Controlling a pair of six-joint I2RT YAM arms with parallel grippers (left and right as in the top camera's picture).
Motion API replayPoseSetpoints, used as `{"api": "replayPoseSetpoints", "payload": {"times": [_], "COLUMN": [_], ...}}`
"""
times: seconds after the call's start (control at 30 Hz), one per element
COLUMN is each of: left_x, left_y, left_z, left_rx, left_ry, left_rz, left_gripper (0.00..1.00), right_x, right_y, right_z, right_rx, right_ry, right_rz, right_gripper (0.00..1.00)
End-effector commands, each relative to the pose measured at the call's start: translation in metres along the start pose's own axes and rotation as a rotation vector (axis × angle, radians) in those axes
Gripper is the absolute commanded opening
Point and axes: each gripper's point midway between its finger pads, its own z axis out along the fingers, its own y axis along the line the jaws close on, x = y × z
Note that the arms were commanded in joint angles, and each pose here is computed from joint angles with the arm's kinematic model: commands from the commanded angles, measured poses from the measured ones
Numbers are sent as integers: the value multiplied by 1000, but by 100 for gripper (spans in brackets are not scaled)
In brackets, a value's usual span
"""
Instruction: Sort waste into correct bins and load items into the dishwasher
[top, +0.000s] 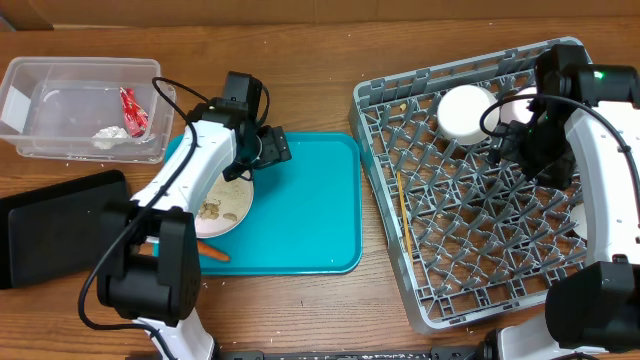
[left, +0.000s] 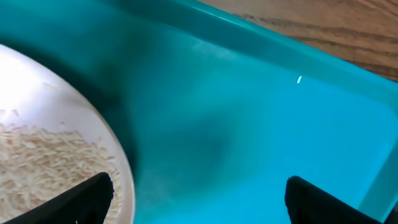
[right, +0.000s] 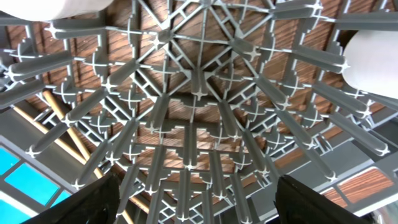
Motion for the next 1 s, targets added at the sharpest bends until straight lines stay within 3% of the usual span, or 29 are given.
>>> {"api": "replayPoseSetpoints", "payload": {"times": [0.0, 0.6, 0.77, 0.97], "left_x": [4, 19, 33, 38], "left_y": [2, 7, 20, 34], "left_z": [11, 54, 55, 53], "left_rx": [-16, -46, -113, -183], "left_ry": [24, 115, 165, 176], "left_rz": [-56, -141, -143, -136], "left_gripper": [90, 87, 68, 59], "right_x": [-1, -3, -3, -3], "right_y": [2, 3, 3, 3], "right_z": [-7, -7, -7, -7], "right_rx": [-22, -25, -24, -25], "right_ry": [-30, -36, -36, -36], "right_rz": [-7, -7, -10, -10], "right_gripper": [82, 82, 82, 82]}}
